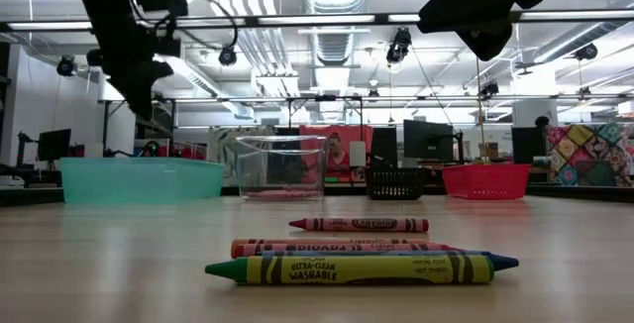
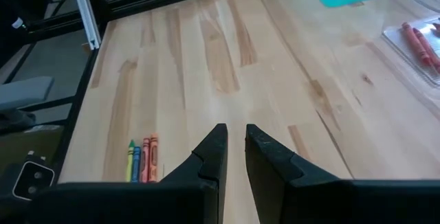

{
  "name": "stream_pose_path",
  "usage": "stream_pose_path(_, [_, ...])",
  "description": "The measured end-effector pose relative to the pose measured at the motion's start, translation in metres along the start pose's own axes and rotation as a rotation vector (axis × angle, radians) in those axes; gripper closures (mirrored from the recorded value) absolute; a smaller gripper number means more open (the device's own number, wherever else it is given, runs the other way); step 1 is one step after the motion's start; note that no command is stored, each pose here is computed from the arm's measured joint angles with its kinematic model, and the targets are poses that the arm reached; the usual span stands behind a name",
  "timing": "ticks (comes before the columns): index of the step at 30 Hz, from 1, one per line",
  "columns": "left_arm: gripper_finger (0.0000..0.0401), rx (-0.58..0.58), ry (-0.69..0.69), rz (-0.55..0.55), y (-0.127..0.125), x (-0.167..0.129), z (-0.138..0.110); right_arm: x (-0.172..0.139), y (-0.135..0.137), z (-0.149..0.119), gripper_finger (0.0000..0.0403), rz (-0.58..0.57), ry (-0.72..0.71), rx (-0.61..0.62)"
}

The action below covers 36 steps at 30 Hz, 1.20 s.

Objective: Sort crayons
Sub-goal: Put the blue crayon into the green transparent bin, then put the red crayon into the transparent bin

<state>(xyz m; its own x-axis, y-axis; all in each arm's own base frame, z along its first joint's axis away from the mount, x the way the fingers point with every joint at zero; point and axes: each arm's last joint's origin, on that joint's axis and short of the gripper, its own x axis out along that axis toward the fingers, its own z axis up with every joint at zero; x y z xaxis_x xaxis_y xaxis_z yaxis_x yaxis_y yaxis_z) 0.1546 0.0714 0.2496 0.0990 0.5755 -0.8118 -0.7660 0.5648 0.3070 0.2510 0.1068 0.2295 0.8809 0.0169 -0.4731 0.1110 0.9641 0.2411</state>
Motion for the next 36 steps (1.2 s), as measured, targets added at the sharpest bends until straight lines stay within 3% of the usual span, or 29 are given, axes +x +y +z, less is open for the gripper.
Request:
stream_pose_path(9, [0.0401, -0.087, 0.137, 0.076, 0.044, 0.055, 0.025, 0.0, 0.0, 0.0, 0.036, 0.0, 0.0, 0.001])
stream_pose_path(21, [0.0384, -0.045, 0.204, 0.053, 0.04, 0.119, 0.042, 0.0, 0.0, 0.0, 0.036, 0.0, 0.0, 0.001])
stream_pose_path(28, [0.0344, -0.062, 0.187, 0.113, 0.039, 0.127, 0.045, 0.0, 0.0, 0.0, 0.036, 0.0, 0.0, 0.002])
stream_pose_path(36, [0.0313, -0.072, 0.147, 0.121, 0.041, 0.115, 0.046, 0.001, -0.002, 0.001, 0.036, -0.006, -0.002, 0.006])
